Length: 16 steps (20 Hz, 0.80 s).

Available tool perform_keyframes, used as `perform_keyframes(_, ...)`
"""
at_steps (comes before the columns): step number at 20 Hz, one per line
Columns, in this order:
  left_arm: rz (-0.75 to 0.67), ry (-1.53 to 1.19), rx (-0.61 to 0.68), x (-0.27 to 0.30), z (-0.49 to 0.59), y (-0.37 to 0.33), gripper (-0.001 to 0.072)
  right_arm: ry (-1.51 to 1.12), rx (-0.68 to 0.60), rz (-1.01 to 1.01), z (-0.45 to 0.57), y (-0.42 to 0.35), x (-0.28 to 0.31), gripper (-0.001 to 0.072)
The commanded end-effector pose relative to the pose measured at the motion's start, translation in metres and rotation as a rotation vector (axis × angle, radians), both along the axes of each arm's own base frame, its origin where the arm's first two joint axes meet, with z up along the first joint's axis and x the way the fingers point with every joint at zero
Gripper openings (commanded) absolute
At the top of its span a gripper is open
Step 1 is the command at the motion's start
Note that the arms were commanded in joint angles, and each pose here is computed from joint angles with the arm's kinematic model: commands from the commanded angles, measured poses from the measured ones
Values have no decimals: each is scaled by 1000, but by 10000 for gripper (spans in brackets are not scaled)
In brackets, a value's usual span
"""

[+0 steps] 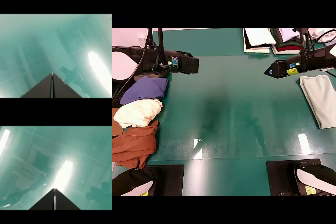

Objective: Fold the shirts.

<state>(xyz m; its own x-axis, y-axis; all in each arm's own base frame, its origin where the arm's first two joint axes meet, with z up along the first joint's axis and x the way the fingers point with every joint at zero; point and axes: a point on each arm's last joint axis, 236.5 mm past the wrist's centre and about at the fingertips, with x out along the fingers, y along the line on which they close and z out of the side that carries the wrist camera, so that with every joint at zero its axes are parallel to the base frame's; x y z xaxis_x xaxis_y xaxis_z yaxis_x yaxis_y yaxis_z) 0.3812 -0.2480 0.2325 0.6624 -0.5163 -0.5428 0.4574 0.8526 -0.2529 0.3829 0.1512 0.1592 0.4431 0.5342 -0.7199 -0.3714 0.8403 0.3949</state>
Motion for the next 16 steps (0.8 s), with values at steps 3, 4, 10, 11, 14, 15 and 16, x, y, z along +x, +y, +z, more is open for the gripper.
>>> perform_keyframes(3,0,0,0,0,0,0,28,-1,0,1,1,0,0,16)
perform_keyframes(4,0,0,0,0,0,0,28,-1,0,1,1,0,0,16)
perform_keyframes(10,0,0,0,0,0,0,28,-1,1,1,1,0,0,16)
perform_keyframes(11,0,0,-1,0,0,0,28,-1,1,1,1,0,0,16)
perform_keyframes(14,3,-146,40,19,19,6,78,0,0,2,1,0,-1,16)
perform_keyframes(15,41,-216,92,33,26,21,411,3,0,4,0,0,-1,16)
perform_keyframes(16,117,-244,114,50,28,43,567,3,-1,4,0,0,-1,16)
